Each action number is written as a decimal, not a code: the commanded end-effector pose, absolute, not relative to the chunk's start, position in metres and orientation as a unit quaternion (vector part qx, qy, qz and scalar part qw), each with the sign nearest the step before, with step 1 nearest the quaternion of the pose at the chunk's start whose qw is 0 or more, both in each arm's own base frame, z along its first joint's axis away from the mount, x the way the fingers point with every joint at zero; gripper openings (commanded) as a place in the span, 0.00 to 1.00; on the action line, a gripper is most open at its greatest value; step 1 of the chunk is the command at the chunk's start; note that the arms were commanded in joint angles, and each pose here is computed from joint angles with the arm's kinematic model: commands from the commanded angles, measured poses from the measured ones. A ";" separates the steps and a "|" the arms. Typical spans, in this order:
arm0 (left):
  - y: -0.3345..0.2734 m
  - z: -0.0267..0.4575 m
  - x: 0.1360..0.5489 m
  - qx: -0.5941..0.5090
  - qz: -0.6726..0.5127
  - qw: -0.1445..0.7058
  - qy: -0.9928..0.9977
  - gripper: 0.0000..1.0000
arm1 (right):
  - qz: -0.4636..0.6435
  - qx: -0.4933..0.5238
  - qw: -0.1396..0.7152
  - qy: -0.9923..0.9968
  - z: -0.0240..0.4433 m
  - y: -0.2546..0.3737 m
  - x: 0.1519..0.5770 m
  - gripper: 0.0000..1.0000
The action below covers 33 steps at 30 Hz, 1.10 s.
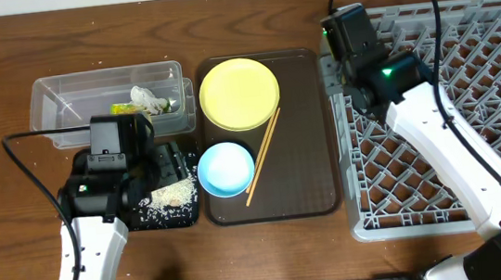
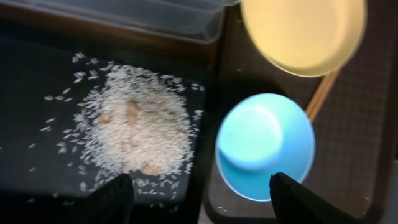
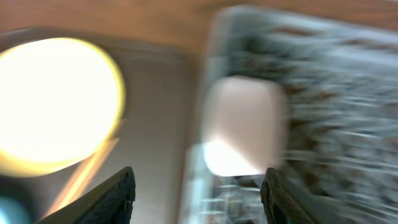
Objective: Sort waste into correct bins and load items into the dishwasher rack
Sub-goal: 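Move the right gripper back to grasp the light-blue bowl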
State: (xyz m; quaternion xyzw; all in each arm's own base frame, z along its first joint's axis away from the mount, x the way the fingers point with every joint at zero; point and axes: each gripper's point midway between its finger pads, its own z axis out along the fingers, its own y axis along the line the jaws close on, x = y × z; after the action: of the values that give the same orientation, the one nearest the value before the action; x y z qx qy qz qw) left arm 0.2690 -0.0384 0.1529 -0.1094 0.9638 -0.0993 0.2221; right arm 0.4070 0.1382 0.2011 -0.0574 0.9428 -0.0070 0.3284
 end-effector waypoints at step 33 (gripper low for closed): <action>0.012 0.143 0.253 -0.223 0.026 0.208 0.952 0.73 | 0.131 -0.135 0.098 0.977 0.069 0.277 0.337 0.01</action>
State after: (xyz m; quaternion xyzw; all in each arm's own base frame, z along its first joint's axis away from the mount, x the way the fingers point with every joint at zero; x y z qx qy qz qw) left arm 0.2545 0.0065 0.1453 -0.2151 0.9535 0.0135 0.2105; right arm 0.3082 0.2921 0.0316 -0.1676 0.9764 0.1292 0.0429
